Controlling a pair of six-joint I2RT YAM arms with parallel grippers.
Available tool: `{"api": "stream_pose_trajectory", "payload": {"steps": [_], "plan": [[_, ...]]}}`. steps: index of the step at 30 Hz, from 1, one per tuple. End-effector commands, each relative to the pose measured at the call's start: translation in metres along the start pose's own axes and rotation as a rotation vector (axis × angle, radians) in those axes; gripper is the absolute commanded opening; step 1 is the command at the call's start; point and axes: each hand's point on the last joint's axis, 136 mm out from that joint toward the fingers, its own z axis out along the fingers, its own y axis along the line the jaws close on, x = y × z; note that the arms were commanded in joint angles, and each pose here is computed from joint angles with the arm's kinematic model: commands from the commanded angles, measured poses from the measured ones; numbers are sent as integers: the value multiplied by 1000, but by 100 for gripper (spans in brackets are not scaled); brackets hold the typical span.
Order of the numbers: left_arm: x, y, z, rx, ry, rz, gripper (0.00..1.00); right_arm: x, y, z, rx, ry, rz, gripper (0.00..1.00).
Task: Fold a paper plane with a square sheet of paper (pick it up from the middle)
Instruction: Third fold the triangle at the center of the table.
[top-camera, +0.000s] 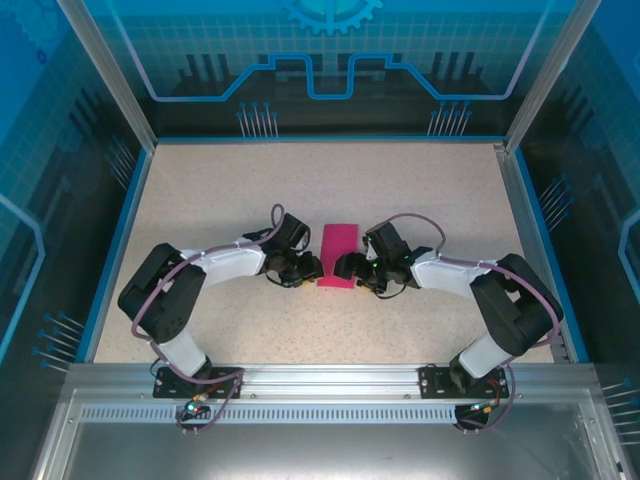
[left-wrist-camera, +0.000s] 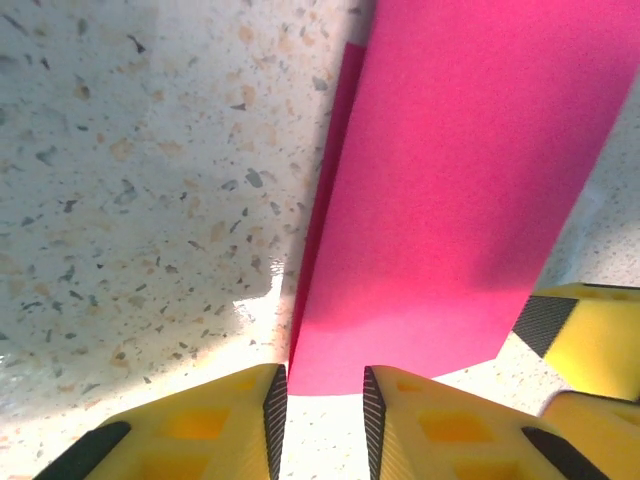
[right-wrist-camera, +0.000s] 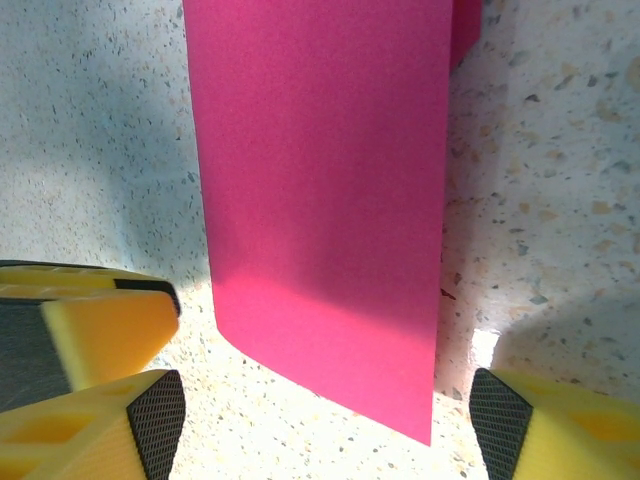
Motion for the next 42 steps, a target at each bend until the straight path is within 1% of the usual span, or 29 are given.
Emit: {"api": "stream_pose_trajectory", "payload": {"steps": [1,6,8,13,15,19,21,26,30,31,38,42], "plan": [[-4,1,-12,-15,-33,15,28,8,2,8,-24,42,-3,76],[-9,2,-14,-11,-45,10,28,12,6,9,-68,53,8,70],[-10,1,-15,-6,-51,10,28,12,12,9,-109,46,5,68],[-17,-3,-20,9,-70,13,28,13,14,3,-140,25,26,57],[-19,-4,-21,12,-75,15,28,13,11,1,-135,8,38,55],[-20,-5,-21,17,-78,17,27,11,3,-2,-108,-32,65,44],[-20,-5,-21,19,-78,15,27,8,-3,-4,-88,-56,89,41],[-20,-6,-21,25,-75,16,28,5,-4,-8,-90,-86,111,24],[-21,-11,-21,48,-77,29,28,5,-7,-9,-74,-83,121,2],[-21,-15,-21,62,-77,36,28,7,-8,-9,-71,-71,119,0],[-29,-57,-19,233,-44,63,27,26,-29,-22,18,65,75,0],[-37,-69,-12,264,-41,69,26,33,-37,-33,25,114,74,0]]}}
